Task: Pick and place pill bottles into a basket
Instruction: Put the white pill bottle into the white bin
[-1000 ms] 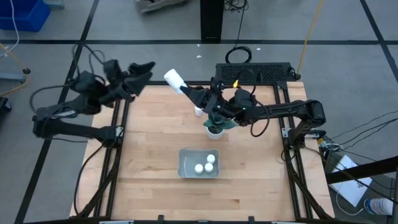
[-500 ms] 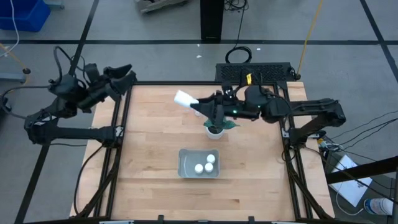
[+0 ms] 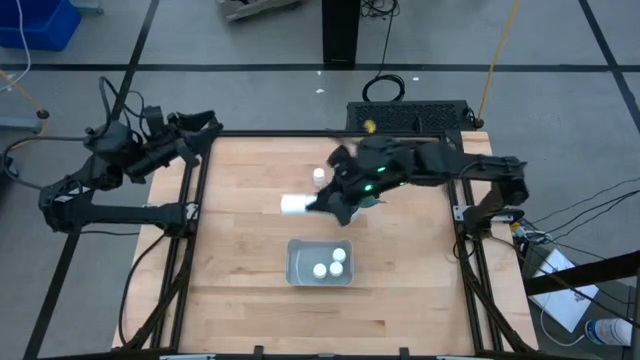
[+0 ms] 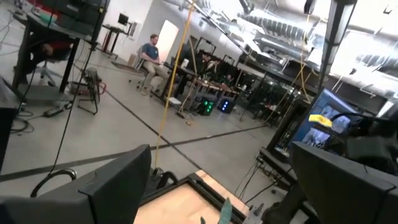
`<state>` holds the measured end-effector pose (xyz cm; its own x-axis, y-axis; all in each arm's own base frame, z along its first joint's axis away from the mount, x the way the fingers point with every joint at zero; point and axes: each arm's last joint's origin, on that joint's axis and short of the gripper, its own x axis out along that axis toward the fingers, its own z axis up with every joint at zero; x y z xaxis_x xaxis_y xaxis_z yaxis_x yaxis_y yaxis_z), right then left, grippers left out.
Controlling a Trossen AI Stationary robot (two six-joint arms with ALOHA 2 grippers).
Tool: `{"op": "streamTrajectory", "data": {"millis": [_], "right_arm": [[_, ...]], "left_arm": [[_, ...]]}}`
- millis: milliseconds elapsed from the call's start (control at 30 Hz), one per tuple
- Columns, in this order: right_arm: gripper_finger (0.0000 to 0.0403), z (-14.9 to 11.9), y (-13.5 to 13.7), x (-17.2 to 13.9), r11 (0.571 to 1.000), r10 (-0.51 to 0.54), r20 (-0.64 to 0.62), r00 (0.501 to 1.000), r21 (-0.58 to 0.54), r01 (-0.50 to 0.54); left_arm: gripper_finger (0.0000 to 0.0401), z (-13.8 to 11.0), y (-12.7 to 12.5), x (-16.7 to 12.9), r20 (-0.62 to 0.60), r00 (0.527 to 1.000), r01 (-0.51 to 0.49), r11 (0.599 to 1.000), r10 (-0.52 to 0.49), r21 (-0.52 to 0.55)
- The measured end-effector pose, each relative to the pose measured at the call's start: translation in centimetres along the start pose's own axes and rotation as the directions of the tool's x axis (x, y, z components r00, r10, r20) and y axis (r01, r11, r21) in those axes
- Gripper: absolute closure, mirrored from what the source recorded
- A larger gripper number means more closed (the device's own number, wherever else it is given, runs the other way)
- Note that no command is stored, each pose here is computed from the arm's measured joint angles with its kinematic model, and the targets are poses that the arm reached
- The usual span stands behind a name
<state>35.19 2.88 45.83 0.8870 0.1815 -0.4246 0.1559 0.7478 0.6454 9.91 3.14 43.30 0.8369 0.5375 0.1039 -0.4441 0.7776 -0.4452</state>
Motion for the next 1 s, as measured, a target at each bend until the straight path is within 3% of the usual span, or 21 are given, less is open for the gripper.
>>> {"op": "streamTrajectory", "data": {"millis": [133,300,533,867,1000], "right_arm": [[0.0255,-0.9,-0.8,3.0,0.999,-0.005,-0.193,0.981,0.035,0.012],[0.0255,-2.2,-2.2,5.9,0.994,-0.048,-0.390,0.920,0.074,0.084],[0.0255,-4.9,-5.7,9.0,0.936,-0.209,-0.630,0.748,0.092,0.339],[0.0255,-7.8,-9.1,13.5,0.862,-0.315,-0.746,0.586,0.033,0.506],[0.0255,-8.4,-10.0,14.7,0.843,-0.365,-0.746,0.558,-0.011,0.537]], "left_arm": [[0.0011,-0.2,0.1,0.0,-0.022,1.000,-0.009,1.000,0.009,0.006],[0.0011,-0.5,0.2,0.0,-0.054,0.998,-0.022,1.000,0.023,0.011],[0.0011,-1.0,0.4,-0.1,-0.106,0.994,-0.025,1.000,0.027,0.017],[0.0011,-1.6,0.5,0.2,-0.158,0.986,-0.041,0.999,0.046,0.036],[0.0011,-1.9,0.6,0.4,-0.184,0.981,-0.048,0.997,0.057,0.052]]}}
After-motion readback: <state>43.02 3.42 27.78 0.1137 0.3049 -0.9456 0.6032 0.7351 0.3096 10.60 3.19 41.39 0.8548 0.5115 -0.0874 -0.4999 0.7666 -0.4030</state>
